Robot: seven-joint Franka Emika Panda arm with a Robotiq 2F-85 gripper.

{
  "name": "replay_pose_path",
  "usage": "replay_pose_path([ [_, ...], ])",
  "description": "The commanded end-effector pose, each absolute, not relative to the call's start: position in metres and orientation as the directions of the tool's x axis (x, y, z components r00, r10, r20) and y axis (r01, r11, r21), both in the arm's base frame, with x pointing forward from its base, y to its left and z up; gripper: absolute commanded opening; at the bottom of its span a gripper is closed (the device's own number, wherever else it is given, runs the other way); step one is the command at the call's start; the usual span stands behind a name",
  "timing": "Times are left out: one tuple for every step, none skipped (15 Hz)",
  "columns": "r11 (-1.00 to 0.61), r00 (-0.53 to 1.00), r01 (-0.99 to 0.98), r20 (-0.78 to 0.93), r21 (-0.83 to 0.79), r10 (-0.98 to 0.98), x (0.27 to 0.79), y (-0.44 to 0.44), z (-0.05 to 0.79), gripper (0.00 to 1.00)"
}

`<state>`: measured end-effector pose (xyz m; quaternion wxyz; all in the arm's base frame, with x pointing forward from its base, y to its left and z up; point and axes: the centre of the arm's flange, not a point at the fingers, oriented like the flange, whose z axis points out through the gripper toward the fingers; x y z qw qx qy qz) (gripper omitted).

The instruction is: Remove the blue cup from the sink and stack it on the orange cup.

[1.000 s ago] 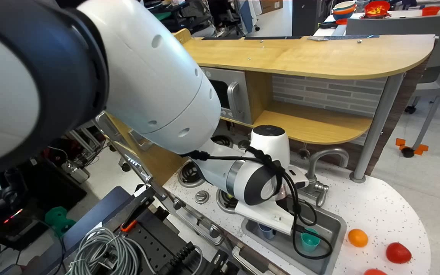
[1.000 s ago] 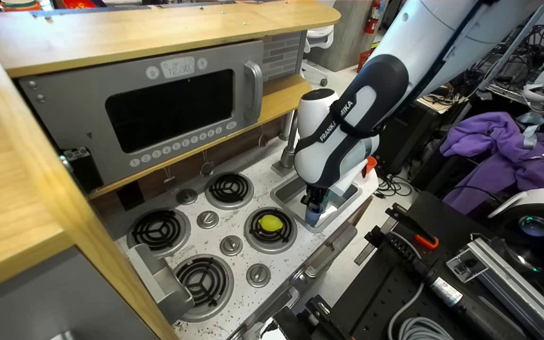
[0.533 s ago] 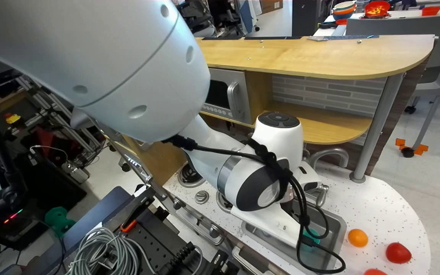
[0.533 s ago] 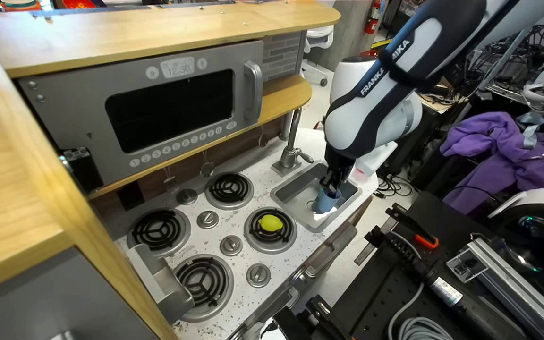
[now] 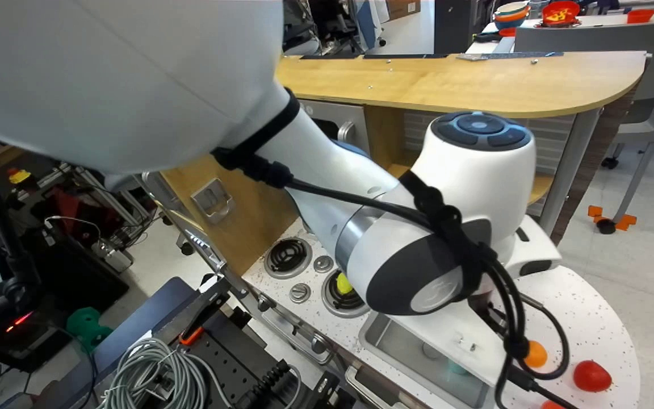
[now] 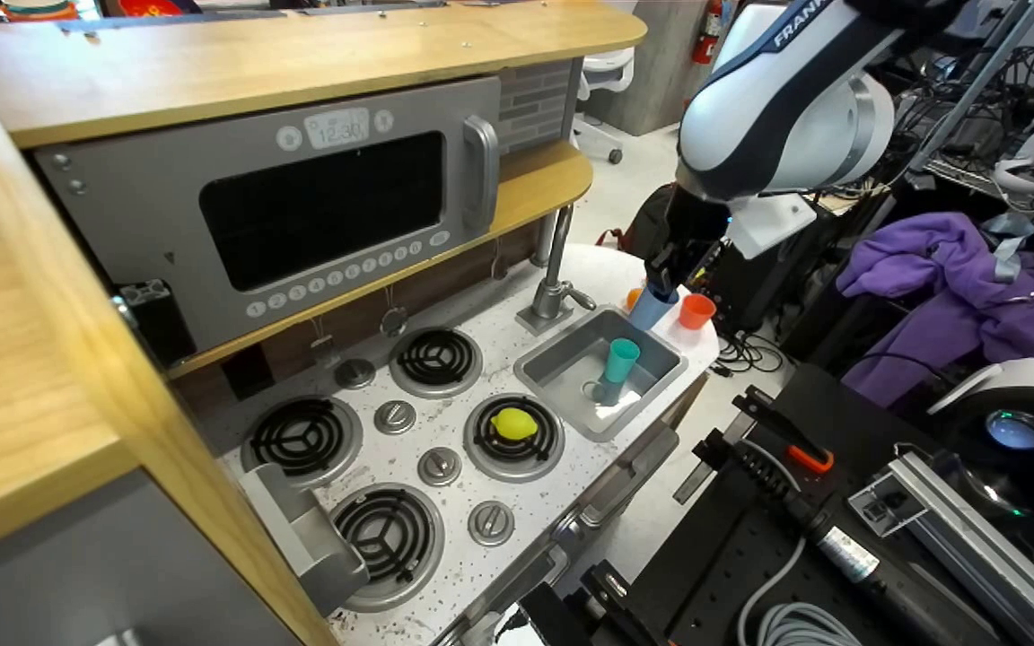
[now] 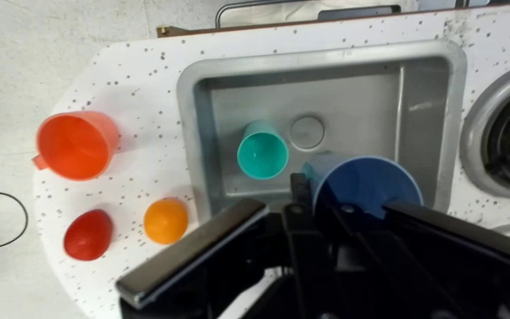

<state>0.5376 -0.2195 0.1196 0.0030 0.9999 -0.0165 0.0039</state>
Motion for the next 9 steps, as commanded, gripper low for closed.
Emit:
replay_pose_path([
  [-0.988, 0.987, -0.153, 0.058, -0.009, -0.153, 0.547, -0.266, 0.154, 0.01],
  [-0.983, 0.981, -0.183, 0.066, -0.017, -0.184, 0.550, -0.278, 0.159, 0.01],
  [-0.975, 0.973, -0.219, 0.068, -0.024, -0.220, 0.551, -0.291, 0.164, 0.01],
  [-0.970, 0.967, -0.243, 0.071, -0.030, -0.245, 0.552, -0.303, 0.166, 0.01],
  [-0.961, 0.959, -0.274, 0.066, -0.035, -0.276, 0.550, -0.316, 0.167, 0.01],
  [-0.953, 0.952, -0.299, 0.060, -0.040, -0.301, 0.550, -0.328, 0.167, 0.01],
  [-0.943, 0.942, -0.329, 0.050, -0.044, -0.331, 0.547, -0.340, 0.168, 0.01],
  [-0.934, 0.933, -0.355, 0.040, -0.052, -0.357, 0.546, -0.351, 0.169, 0.01],
  [-0.923, 0.923, -0.382, 0.031, -0.056, -0.384, 0.544, -0.362, 0.168, 0.01],
])
